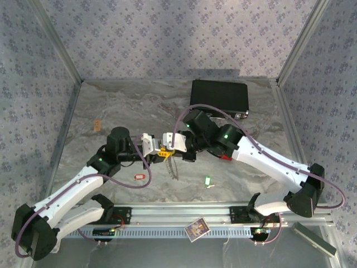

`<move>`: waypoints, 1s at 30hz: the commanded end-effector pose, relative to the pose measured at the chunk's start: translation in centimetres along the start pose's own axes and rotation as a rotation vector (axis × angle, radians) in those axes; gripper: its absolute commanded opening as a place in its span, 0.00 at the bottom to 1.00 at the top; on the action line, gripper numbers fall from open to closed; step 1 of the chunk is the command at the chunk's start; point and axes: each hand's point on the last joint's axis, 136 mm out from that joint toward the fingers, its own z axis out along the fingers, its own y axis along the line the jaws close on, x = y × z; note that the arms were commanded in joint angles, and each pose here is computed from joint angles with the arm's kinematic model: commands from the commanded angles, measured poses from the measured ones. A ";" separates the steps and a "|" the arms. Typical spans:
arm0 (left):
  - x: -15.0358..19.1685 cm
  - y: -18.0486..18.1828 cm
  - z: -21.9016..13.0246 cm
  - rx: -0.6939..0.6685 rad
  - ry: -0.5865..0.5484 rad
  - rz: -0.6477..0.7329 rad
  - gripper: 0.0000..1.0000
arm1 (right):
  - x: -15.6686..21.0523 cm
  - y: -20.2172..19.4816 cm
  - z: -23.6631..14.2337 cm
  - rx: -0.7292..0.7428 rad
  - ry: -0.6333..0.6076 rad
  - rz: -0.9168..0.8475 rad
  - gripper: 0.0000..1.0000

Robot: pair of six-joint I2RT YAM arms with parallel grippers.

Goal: Put the keys on the keyring

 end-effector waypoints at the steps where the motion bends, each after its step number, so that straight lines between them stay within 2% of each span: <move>1: -1.7 -0.5 -0.1 0.036 -0.031 0.042 0.04 | -0.8 -0.3 -0.6 0.012 0.001 -0.031 0.00; 2: -1.6 -0.5 -0.1 0.038 -0.028 0.042 0.00 | -1.0 -0.3 -0.7 0.008 -0.008 -0.031 0.00; 5: -1.4 -0.7 -0.1 0.043 -0.027 0.042 0.00 | -1.4 0.1 -1.4 -0.020 -0.065 -0.022 0.00; 6: -1.4 -0.8 -0.1 0.046 -0.029 0.043 0.00 | -1.5 0.0 -1.7 -0.021 -0.092 -0.006 0.04; 8: -1.5 -0.9 -0.1 0.051 -0.045 0.044 0.00 | -1.8 -0.3 -2.4 -0.017 -0.186 0.030 0.20; 10: -1.9 -1.0 -0.2 0.053 -0.083 0.047 0.00 | -1.2 -0.3 -2.8 -0.024 -0.270 0.079 0.26; 14: -2.3 -1.1 -0.1 0.053 -0.153 0.047 0.00 | -0.7 -0.3 -3.5 -0.038 -0.436 0.156 0.26; 17: -2.6 -1.2 -0.2 0.047 -0.204 0.062 0.00 | -0.3 -0.1 -3.2 -0.041 -0.499 0.181 0.26; 24: -2.9 -1.1 -0.3 0.028 -0.261 0.066 0.00 | 0.0 0.1 -1.8 -0.063 -0.536 0.220 0.25; 30: -3.0 -1.1 -0.3 0.036 -0.271 0.061 0.00 | -0.1 -0.1 -1.5 -0.065 -0.546 0.224 0.20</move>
